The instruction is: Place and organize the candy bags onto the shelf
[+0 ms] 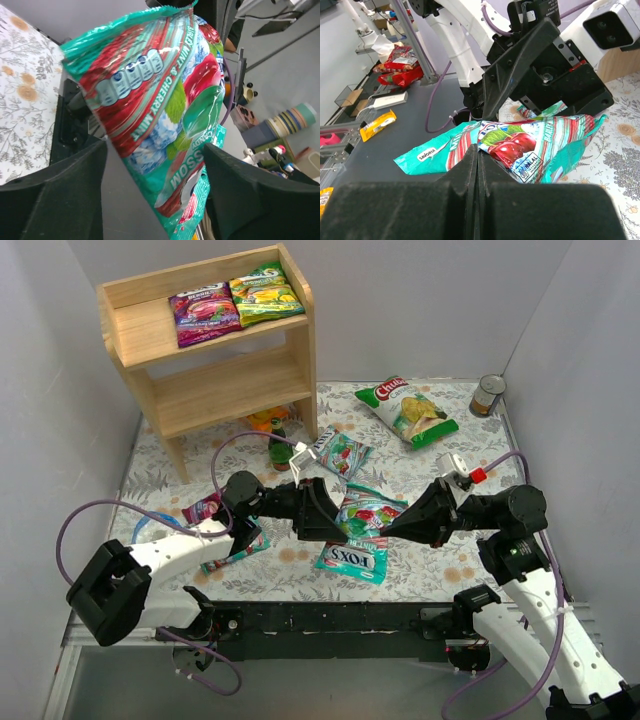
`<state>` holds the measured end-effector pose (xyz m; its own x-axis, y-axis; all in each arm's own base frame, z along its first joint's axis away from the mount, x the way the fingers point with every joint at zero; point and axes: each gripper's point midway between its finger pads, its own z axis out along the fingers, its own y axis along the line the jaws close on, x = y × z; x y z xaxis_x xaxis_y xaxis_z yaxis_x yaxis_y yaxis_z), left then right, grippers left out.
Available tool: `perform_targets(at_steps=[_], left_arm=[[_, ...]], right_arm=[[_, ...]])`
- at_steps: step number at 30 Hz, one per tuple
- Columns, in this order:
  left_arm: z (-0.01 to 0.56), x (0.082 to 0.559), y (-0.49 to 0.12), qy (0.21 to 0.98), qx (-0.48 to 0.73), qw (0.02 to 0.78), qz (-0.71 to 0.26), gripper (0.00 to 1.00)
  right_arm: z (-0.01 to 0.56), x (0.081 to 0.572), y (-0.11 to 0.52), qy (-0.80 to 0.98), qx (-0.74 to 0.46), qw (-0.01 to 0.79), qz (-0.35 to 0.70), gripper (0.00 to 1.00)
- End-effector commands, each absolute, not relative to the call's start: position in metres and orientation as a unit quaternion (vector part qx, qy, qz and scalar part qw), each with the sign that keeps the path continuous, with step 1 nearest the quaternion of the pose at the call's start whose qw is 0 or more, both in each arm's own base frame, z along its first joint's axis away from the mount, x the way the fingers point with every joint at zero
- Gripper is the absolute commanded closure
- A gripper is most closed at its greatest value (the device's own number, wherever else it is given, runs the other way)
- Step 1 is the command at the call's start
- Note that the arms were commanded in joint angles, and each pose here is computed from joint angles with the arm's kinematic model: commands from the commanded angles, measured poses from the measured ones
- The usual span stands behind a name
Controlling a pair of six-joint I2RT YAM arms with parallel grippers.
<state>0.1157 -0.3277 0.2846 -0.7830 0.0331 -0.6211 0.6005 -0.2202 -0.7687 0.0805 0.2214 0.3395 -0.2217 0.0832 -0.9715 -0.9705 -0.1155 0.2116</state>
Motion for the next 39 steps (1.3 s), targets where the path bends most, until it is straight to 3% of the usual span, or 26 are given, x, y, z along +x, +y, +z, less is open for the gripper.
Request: perform_targets(at_steps=[1, 2, 8, 13, 18, 20, 21, 24, 26, 31, 39], left_arm=[[0.312, 0.11, -0.333, 0.558, 0.295, 0.22, -0.744, 0.31], [0.312, 0.113, -0.333, 0.562, 0.292, 0.228, -0.739, 0.38], [0.312, 0.127, -0.333, 0.6, 0.279, 0.273, -0.698, 0.49], [0.308, 0.133, -0.335, 0.62, 0.267, 0.274, -0.685, 0.78], [0.308, 0.143, -0.334, 0.637, 0.251, 0.289, -0.67, 0.96], [0.305, 0.147, -0.334, 0.656, 0.244, 0.29, -0.653, 1.0], [0.313, 0.152, -0.334, 0.657, 0.24, 0.302, -0.648, 1.0], [0.313, 0.167, -0.33, 0.69, 0.22, 0.321, -0.611, 1.0], [0.323, 0.18, -0.324, 0.715, 0.203, 0.343, -0.575, 1.0], [0.361, 0.2, -0.299, 0.728, 0.169, 0.424, -0.512, 1.0], [0.445, 0.238, -0.253, 0.725, 0.104, 0.549, -0.403, 1.0]], right_arm=[[0.356, 0.073, 0.219, 0.467, -0.464, 0.468, 0.59, 0.99], [0.355, 0.074, 0.219, 0.469, -0.463, 0.469, 0.588, 0.99], [0.351, 0.078, 0.218, 0.484, -0.455, 0.478, 0.576, 0.99], [0.347, 0.081, 0.218, 0.491, -0.446, 0.479, 0.575, 0.99], [0.346, 0.088, 0.218, 0.502, -0.433, 0.495, 0.562, 0.98], [0.344, 0.097, 0.216, 0.518, -0.415, 0.511, 0.546, 0.89], [0.342, 0.102, 0.216, 0.526, -0.407, 0.516, 0.539, 0.69], [0.335, 0.126, 0.213, 0.572, -0.365, 0.534, 0.505, 0.37], [0.323, 0.152, 0.206, 0.623, -0.316, 0.546, 0.464, 0.27], [0.301, 0.2, 0.178, 0.703, -0.195, 0.573, 0.373, 0.18], [0.267, 0.232, 0.163, 0.766, -0.11, 0.545, 0.322, 0.19]])
